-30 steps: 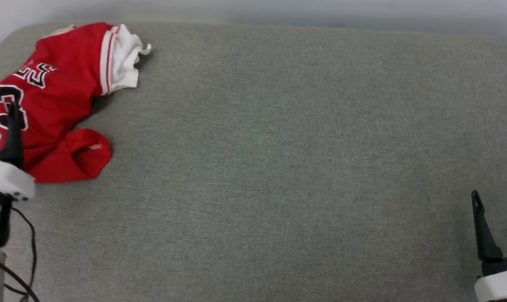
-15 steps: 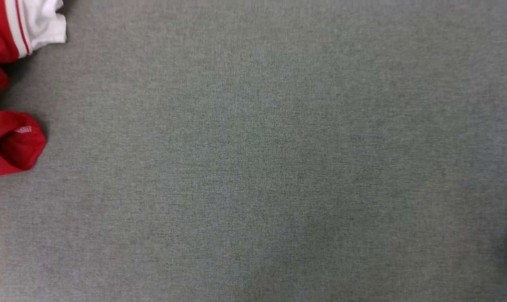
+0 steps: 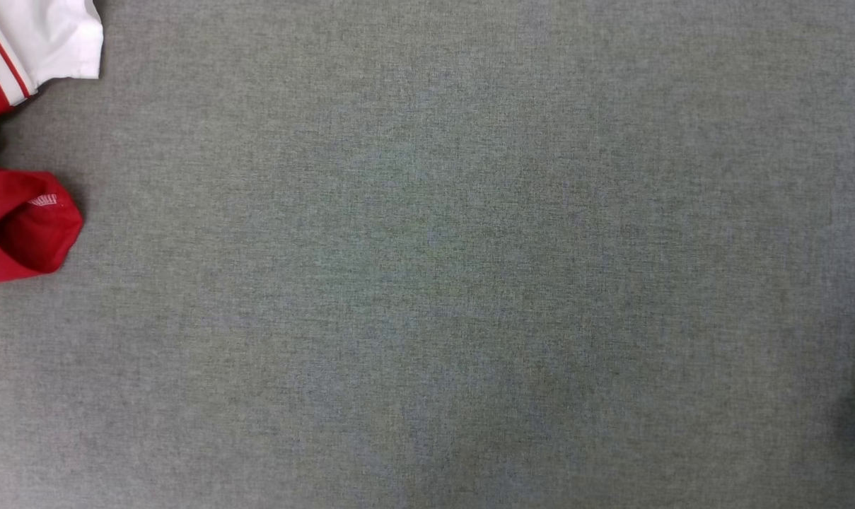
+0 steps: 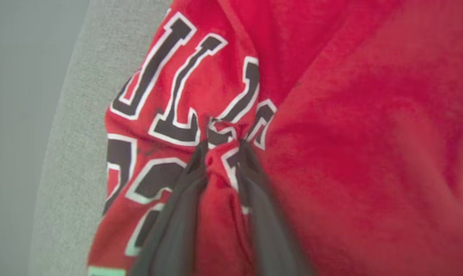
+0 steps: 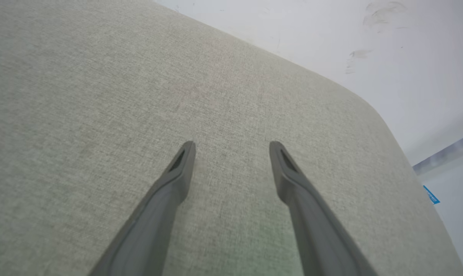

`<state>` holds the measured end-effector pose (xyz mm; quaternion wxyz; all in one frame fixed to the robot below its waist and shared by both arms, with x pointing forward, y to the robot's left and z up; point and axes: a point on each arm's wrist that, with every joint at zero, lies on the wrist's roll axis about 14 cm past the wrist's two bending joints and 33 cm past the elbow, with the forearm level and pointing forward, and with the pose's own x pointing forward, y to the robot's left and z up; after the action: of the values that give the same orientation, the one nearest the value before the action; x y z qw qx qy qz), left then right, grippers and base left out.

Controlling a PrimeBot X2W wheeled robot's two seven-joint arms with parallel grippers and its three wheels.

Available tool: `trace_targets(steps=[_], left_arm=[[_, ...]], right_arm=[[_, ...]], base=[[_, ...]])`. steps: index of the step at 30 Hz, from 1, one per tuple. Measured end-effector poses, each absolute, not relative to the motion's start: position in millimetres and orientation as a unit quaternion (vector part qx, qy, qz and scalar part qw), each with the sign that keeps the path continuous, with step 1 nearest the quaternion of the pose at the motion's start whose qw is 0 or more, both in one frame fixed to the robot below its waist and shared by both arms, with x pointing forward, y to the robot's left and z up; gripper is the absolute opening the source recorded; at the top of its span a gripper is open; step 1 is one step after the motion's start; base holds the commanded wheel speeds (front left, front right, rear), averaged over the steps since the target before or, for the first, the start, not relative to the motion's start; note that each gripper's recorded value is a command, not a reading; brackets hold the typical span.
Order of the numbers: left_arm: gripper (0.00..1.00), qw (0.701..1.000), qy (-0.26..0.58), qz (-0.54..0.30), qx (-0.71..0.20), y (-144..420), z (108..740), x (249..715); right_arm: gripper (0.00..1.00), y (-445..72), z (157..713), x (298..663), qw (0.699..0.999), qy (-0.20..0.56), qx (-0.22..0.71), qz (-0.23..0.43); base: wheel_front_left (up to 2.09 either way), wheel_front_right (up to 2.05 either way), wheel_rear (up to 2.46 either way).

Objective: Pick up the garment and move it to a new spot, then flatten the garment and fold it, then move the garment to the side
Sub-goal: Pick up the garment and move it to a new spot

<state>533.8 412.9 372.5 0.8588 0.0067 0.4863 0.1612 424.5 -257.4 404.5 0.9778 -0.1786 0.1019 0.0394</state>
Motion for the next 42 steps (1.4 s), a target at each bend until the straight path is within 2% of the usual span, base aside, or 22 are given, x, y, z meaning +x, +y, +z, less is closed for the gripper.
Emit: trace_targets(steps=[3,11,15,20,26,32,42], left_arm=[[0.0,0.866,0.478,0.146,0.01,405.3,374.3,540.3],[0.0,0.914,0.387,0.115,0.04,401.7,412.5,567.0],[0.0,0.921,0.372,0.106,0.044,400.6,424.1,561.3],[0.0,0.945,0.314,0.072,0.051,383.1,456.7,567.9],[0.0,0.961,0.266,0.044,0.063,374.5,498.1,562.1],[0.0,0.973,0.212,-0.013,0.093,342.0,539.4,559.7],[0.0,0.973,0.122,-0.146,0.133,248.4,601.2,545.0]], right_arm=[[1.0,-256.5,406.8,425.6,0.978,0.097,-0.178,0.039],[1.0,-255.7,415.1,428.0,0.98,0.084,-0.175,0.034],[1.0,-247.5,421.2,428.8,0.982,0.073,-0.168,0.043],[1.0,-236.9,429.6,429.0,0.984,0.06,-0.157,0.054],[1.0,-223.0,440.3,426.2,0.987,0.045,-0.14,0.066],[1.0,-221.9,455.6,417.1,0.989,0.029,-0.129,0.06],[1.0,-223.4,485.0,391.9,0.995,-0.004,-0.094,0.032]], base=[[0.0,0.0,0.0],[0.0,0.0,0.0],[0.0,0.0,0.0],[0.0,0.0,0.0],[0.0,0.0,0.0],[0.0,0.0,0.0],[0.0,0.0,0.0]])
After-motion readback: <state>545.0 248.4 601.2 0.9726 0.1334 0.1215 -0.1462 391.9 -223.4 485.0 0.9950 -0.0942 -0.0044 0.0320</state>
